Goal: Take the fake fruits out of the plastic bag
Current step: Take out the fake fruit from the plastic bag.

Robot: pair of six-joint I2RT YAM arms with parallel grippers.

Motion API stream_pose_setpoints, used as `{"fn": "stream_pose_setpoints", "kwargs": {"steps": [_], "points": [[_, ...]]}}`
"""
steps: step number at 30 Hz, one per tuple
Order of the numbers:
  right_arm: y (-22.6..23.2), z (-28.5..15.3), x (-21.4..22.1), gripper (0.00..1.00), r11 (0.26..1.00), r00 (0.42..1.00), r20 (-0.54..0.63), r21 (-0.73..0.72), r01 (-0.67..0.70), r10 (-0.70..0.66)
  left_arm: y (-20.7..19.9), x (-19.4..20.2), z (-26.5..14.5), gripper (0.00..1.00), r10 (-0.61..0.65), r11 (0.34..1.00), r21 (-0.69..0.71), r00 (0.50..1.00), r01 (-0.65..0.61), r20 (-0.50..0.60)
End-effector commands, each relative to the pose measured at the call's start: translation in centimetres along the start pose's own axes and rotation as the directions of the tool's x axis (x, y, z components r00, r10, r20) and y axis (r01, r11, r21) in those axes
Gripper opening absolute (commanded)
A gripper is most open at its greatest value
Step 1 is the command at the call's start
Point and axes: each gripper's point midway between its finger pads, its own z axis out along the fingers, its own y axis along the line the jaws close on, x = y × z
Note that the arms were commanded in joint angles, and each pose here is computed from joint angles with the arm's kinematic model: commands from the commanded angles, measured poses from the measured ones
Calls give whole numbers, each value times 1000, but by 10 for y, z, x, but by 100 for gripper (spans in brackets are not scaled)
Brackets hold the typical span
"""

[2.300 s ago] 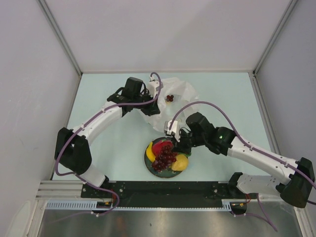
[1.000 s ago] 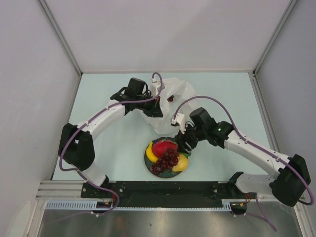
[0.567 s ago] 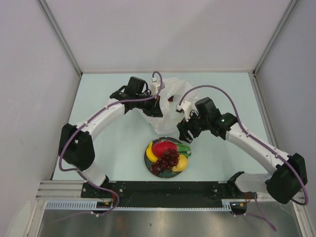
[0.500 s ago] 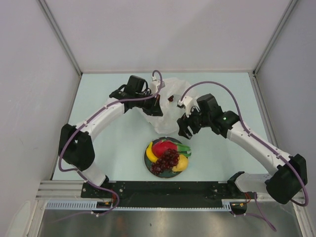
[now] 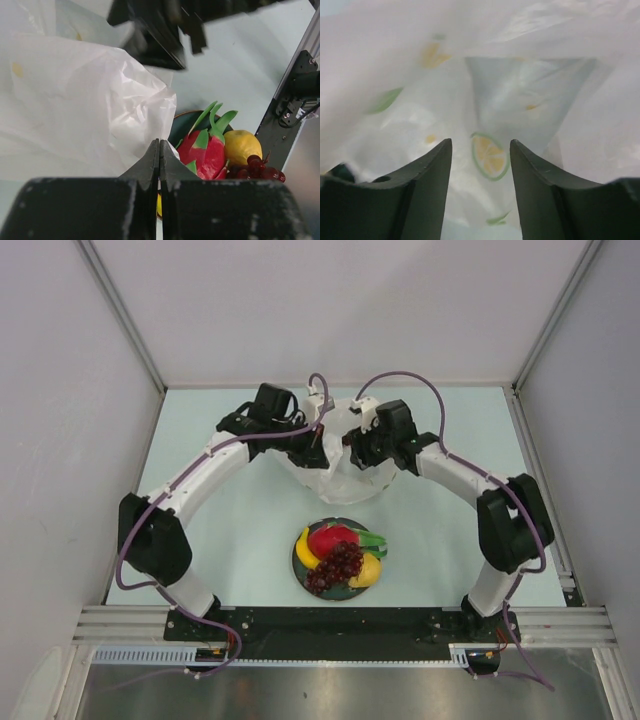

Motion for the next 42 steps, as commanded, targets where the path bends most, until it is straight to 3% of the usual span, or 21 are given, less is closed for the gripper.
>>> {"fn": "stream_pose_setpoints", "kwargs": {"steps": [1, 10, 22, 29, 31, 36, 42], "points": [[-53, 14, -42, 51, 984, 984, 132, 116, -137, 122, -9, -17, -14, 0, 41, 999, 31, 998, -42, 40], [-53, 52, -47, 51, 981, 963, 202, 45, -189, 176, -25, -8, 3, 0, -15, 981, 195, 1000, 15, -1], [-85, 101, -49, 64, 952, 943, 242, 148, -268, 228, -20, 0, 12, 0, -43, 973, 223, 998, 53, -50], [-92, 139, -48, 63, 945, 943, 234, 167, -280, 237, -20, 8, 13, 0, -50, 972, 226, 996, 65, -70], [-93, 151, -43, 60, 943, 944, 226, 179, -281, 239, -20, 10, 12, 0, -53, 973, 220, 996, 68, -74], [-102, 161, -43, 39, 933, 944, 237, 222, -282, 229, -18, 11, 8, 0, -40, 980, 194, 997, 53, -70], [-107, 155, -39, 31, 927, 949, 229, 255, -275, 218, -18, 14, 5, 0, -27, 984, 175, 997, 39, -68]]}}
